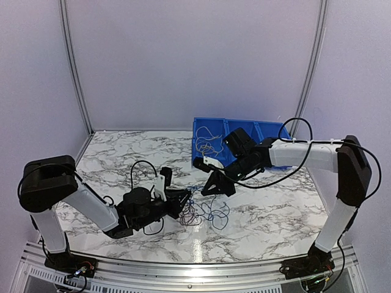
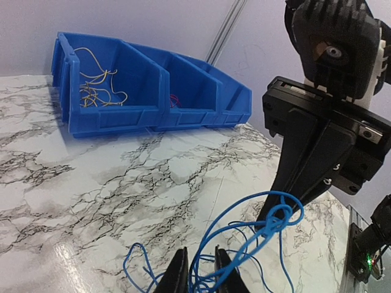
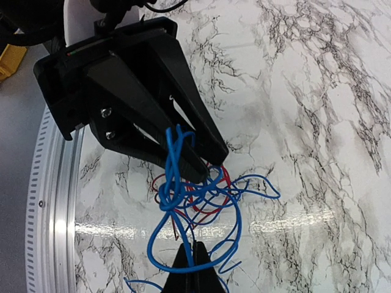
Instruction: Untangle the cables
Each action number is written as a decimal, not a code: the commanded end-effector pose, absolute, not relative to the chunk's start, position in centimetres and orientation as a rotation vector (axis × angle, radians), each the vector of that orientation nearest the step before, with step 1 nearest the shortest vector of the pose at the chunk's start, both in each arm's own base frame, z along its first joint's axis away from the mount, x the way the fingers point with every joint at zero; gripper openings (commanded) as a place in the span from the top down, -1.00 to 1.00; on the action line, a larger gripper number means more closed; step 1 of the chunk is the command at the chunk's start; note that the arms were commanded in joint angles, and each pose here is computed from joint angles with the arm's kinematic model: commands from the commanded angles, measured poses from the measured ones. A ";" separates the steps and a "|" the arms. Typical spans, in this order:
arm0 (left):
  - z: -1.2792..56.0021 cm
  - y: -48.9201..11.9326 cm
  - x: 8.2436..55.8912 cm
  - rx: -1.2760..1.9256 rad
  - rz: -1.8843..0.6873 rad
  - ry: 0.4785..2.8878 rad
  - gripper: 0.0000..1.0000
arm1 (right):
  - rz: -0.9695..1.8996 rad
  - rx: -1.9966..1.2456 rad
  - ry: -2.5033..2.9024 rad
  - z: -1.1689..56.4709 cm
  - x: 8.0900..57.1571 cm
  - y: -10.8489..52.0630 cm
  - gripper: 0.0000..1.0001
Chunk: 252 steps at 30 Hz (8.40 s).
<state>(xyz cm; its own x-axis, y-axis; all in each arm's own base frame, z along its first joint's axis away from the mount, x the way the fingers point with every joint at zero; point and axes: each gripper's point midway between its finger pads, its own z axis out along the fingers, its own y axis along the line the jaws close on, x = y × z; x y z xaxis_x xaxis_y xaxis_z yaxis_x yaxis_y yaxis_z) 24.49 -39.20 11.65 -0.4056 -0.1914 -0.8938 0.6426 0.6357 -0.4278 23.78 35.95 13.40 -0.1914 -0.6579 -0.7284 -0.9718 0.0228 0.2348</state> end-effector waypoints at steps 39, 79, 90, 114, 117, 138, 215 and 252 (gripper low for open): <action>18.4 -33.6 22.1 0.403 -0.910 1.558 1.00 | 0.920 -1.751 1.732 16.4 21.0 33.4 0.22; 19.4 -37.8 21.1 0.369 -1.232 1.604 1.00 | 0.466 -1.791 1.496 21.1 22.8 39.5 0.91; 17.1 -38.3 21.4 0.393 -1.201 1.671 1.00 | 0.991 -1.896 1.385 24.4 16.2 40.2 1.00; 22.1 -35.8 18.7 0.753 -0.807 1.606 0.71 | 1.024 -1.763 1.588 21.7 19.3 39.3 1.00; 22.2 -36.6 18.7 0.785 -0.783 1.599 0.68 | 1.030 -1.763 1.594 21.6 19.3 39.4 1.00; 21.5 -37.1 19.7 0.821 -0.659 1.632 0.52 | 1.045 -1.753 1.614 21.2 19.7 39.5 1.00; 5.1 -37.2 23.4 0.593 -0.751 2.002 0.74 | 0.783 -1.853 1.838 5.4 25.1 42.5 0.29; 18.3 -31.1 21.7 0.456 -0.849 1.641 1.00 | 1.253 -1.644 1.665 18.8 22.3 39.2 1.00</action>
